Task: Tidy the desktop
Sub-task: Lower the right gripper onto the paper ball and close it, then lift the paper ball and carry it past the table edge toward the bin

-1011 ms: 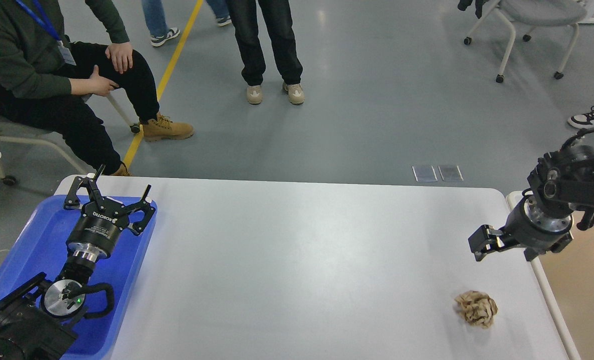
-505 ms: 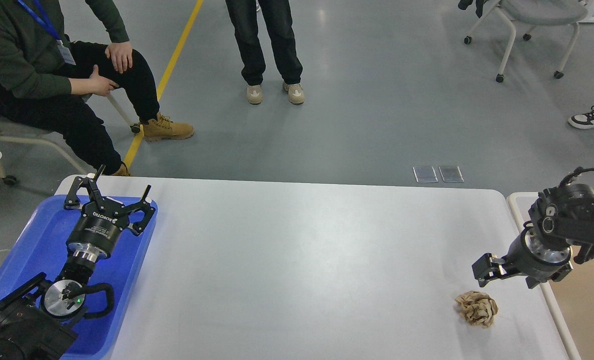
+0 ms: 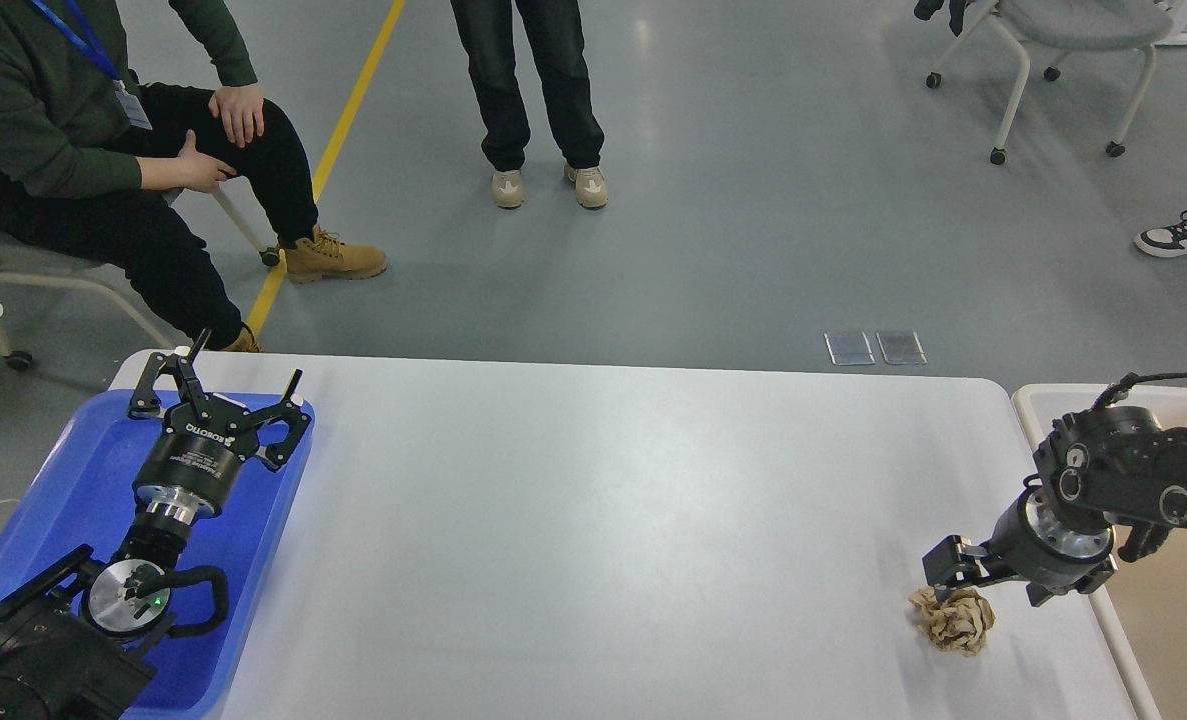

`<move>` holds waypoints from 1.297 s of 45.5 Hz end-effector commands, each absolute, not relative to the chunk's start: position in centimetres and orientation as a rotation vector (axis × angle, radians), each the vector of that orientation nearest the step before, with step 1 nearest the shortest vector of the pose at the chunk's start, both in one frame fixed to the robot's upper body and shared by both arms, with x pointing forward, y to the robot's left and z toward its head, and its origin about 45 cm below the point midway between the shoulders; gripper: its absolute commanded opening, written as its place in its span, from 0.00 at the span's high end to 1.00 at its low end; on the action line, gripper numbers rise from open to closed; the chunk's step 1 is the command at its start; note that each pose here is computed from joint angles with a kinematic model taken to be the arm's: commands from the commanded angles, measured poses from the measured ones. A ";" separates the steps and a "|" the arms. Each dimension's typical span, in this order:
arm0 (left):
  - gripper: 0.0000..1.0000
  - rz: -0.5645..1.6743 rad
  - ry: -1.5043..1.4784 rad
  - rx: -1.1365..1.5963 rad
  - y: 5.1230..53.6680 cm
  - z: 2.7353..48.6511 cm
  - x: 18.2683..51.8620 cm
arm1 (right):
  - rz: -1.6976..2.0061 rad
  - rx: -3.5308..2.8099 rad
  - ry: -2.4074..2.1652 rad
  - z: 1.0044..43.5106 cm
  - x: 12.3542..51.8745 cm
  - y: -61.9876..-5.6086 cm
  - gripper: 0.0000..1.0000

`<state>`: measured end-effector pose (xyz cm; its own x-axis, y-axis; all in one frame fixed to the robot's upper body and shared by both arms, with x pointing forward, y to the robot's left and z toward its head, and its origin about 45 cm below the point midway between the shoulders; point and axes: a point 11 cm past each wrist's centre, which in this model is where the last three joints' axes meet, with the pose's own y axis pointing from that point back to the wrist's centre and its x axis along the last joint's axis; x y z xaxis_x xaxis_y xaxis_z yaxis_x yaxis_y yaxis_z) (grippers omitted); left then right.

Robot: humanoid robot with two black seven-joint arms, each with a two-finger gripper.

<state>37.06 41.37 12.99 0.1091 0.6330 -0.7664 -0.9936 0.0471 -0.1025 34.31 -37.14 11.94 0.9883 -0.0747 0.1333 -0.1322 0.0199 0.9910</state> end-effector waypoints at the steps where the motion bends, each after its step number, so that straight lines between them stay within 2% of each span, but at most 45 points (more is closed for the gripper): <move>1: 0.01 1.370 0.623 -0.738 41.3 12.9 37.0 | 0.049 1.566 -0.165 11.1 34.1 -36.4 0.00; 26: 0.01 1.370 0.622 -0.737 41.4 13.0 37.1 | 0.064 1.583 -0.175 8.8 32.9 -35.4 0.02; 32: 0.01 1.369 0.623 -0.737 41.3 13.0 37.1 | 0.086 1.581 -0.182 8.2 32.7 -35.1 0.07; 36: 0.01 1.369 0.623 -0.737 41.3 13.0 37.1 | 0.104 1.577 -0.197 7.8 32.6 -35.1 0.27; 39: 0.01 1.369 0.623 -0.737 41.3 13.0 37.1 | 0.108 1.580 -0.196 7.6 32.5 -34.9 0.37; 46: 0.01 1.369 0.623 -0.737 41.3 13.0 37.1 | 0.125 1.573 -0.216 7.3 32.5 -35.1 0.50; 54: 0.01 1.371 0.623 -0.736 41.4 13.0 37.0 | 0.134 1.562 -0.194 6.9 32.0 -35.3 0.97; 55: 0.01 1.371 0.623 -0.736 41.4 13.0 37.0 | 0.135 1.561 -0.191 6.9 32.0 -35.3 1.00; 59: 0.01 1.370 0.622 -0.737 41.4 13.0 37.1 | 0.137 1.557 -0.193 7.0 32.1 -35.5 1.00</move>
<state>37.08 41.33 13.00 0.1098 0.6326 -0.7667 -0.9936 0.0482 -0.1025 32.29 -35.22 7.27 0.9779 -0.0488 0.2035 -0.2037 0.0012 0.9790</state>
